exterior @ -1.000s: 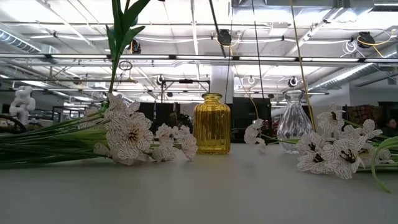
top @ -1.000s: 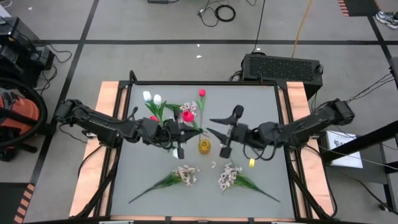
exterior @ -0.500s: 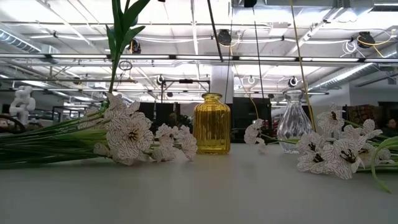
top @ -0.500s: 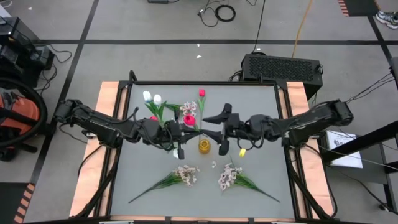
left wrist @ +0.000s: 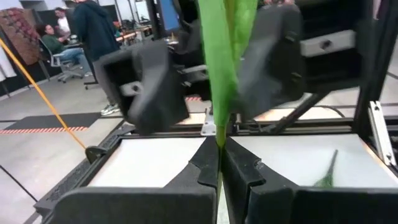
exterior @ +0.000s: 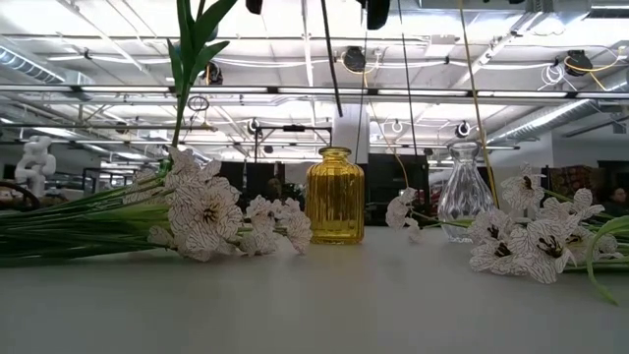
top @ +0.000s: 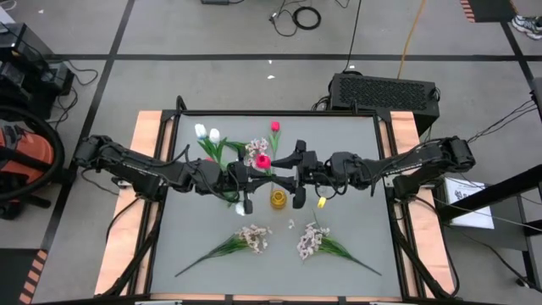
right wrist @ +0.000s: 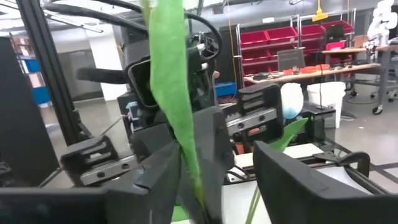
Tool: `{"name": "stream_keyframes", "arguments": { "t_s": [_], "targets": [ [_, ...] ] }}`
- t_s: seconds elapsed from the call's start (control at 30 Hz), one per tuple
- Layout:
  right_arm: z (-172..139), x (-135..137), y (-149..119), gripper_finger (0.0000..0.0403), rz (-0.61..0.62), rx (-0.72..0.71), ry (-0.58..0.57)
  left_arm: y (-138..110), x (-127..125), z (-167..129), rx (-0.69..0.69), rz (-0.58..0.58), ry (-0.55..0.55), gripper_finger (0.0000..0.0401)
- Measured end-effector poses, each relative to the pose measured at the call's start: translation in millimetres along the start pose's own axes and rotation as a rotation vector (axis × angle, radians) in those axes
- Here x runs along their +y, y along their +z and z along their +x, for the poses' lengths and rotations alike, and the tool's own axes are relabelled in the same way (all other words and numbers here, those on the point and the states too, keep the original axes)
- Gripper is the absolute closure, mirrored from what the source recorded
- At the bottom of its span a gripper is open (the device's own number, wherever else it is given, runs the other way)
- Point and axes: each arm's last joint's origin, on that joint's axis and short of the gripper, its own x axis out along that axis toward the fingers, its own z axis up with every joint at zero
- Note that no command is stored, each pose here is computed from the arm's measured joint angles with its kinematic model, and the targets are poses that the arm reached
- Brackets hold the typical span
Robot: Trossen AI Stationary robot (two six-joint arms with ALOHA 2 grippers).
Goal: Sort flowers into vase by color
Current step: Put the right pink flower into the yellow flower vase
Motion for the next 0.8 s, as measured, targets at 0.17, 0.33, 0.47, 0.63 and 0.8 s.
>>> {"name": "stream_keyframes", "arguments": {
  "t_s": [0.17,0.33,0.47,0.63,0.8],
  "targets": [
    [0,-1,1,0.0279,-0.002,-0.006,-0.004,0,0,0,0.001,-0.001,0.005,0.0393],
    [0,-1,1,0.0385,-0.004,-0.008,-0.006,0,1,0,0.005,-0.061,0.027,0.0377],
    [-4,-1,5,0.0392,0.006,-0.012,-0.048,3,-1,-5,0.005,-0.078,0.012,0.0316],
    [-5,4,4,0.0399,0.002,0.003,-0.054,16,-6,-27,0.004,-0.073,0.054,0.0221],
    [-5,1,1,0.0401,-0.019,0.021,-0.116,29,-7,-53,-0.002,-0.072,0.084,0.0167]
  ]
}}
